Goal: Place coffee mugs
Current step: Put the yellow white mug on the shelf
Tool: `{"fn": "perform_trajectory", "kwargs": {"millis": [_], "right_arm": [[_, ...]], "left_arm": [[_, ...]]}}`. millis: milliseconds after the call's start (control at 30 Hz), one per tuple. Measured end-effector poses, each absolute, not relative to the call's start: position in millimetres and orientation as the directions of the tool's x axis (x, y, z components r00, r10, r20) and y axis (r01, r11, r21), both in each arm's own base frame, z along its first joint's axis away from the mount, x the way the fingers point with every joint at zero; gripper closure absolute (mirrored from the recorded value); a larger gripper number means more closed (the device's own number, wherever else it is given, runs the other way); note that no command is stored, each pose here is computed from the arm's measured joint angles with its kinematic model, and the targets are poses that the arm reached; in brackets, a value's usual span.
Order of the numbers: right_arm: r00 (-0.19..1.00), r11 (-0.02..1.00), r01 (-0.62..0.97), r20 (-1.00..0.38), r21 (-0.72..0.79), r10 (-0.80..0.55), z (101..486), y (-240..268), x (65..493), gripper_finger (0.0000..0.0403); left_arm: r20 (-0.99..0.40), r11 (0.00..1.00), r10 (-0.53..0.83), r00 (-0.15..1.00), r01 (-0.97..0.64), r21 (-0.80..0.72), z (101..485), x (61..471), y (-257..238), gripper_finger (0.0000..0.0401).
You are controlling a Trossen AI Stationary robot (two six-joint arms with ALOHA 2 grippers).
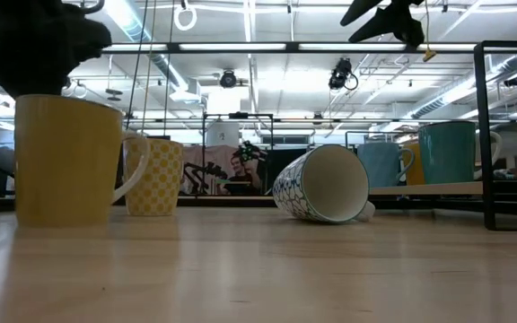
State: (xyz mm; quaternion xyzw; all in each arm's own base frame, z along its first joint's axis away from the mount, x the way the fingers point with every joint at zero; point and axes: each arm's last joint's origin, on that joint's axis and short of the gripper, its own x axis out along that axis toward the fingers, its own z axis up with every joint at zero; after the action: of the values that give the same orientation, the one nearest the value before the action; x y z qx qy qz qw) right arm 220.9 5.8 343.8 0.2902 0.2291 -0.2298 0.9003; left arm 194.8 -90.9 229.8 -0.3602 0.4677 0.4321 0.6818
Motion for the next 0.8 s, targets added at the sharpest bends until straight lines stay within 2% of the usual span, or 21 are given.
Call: {"fn": "perform_trajectory", "kwargs": {"millis": [167,300,433,633,800], "right_arm": [[0.789,0.726,0.547,-0.546,0.417,-0.281,344,6,221,0.0246],[0.789,0.726,0.547,-0.546,0.418,-0.281,344,6,221,0.0246],[0.789,0.726,0.547,-0.546,0.418,-0.281,344,6,221,0.0246],[0.789,0.726,0.547,-0.546,0.418,-0.281,344,6,221,0.0246],[0.789,0.726,0.546,-0.547,0.418,-0.279,344,6,221,0.0246]], "left_arm": [[-0.936,0.527,0.202,0.289,-0.838,-0.145,231,205,-96,0.0374],[-0.911,0.678,0.142,0.388,-0.708,-0.196,233,218,-99,0.0374],[-0.87,0.78,0.083,0.487,-0.575,-0.247,237,232,-95,0.0374],[-0.799,0.856,0.007,0.602,-0.416,-0.306,245,253,-81,0.0374],[-0.723,0.877,-0.05,0.689,-0.316,-0.362,253,268,-66,0.0374]]}}
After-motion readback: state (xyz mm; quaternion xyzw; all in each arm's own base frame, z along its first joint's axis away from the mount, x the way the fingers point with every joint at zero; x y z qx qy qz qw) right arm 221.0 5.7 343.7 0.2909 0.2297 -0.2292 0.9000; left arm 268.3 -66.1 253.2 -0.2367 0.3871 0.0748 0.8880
